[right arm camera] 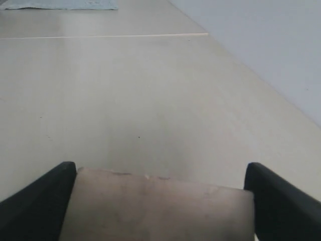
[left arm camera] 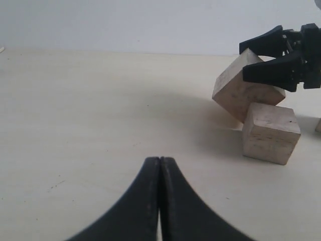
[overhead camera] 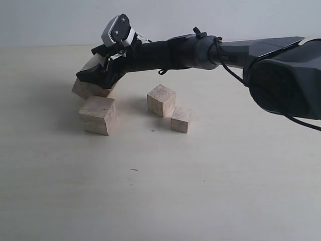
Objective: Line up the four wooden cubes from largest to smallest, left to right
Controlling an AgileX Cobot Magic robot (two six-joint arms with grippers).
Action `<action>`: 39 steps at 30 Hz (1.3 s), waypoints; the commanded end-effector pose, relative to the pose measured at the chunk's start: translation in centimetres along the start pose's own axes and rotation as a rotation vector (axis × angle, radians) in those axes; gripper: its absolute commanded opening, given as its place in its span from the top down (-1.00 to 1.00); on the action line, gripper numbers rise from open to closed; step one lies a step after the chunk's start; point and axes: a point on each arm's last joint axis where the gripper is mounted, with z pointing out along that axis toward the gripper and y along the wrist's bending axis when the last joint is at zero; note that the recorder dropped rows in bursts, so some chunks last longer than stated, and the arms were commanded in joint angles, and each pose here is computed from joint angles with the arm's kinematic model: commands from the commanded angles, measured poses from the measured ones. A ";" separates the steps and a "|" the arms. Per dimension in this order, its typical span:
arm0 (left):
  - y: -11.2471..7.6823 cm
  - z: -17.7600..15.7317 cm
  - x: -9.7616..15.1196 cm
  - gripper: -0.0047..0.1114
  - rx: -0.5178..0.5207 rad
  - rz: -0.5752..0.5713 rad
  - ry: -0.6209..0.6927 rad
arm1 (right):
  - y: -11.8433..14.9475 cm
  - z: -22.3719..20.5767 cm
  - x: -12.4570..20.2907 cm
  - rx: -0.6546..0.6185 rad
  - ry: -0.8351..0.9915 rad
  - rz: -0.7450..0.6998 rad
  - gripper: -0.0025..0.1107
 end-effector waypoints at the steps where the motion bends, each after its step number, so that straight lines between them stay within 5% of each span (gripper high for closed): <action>1: 0.0 0.0 0.0 0.92 0.002 0.006 -0.013 | 2.8 2.0 -2.0 -0.078 -0.041 -0.014 0.96; 11: 0.0 0.0 0.0 0.92 0.002 0.006 -0.013 | 8.3 5.8 -2.8 -0.205 -0.015 -0.071 0.96; 19: 0.0 0.0 0.0 0.92 0.002 0.006 -0.013 | 9.5 6.4 -1.9 -0.244 0.111 -0.106 0.96; 32: 0.0 0.0 0.0 0.92 0.002 0.006 -0.013 | 7.8 2.6 -3.5 -0.129 0.574 -0.126 0.96; 39: 0.0 0.0 0.0 0.92 0.002 0.006 -0.013 | 3.7 -0.8 -2.8 -0.120 0.537 -0.077 0.96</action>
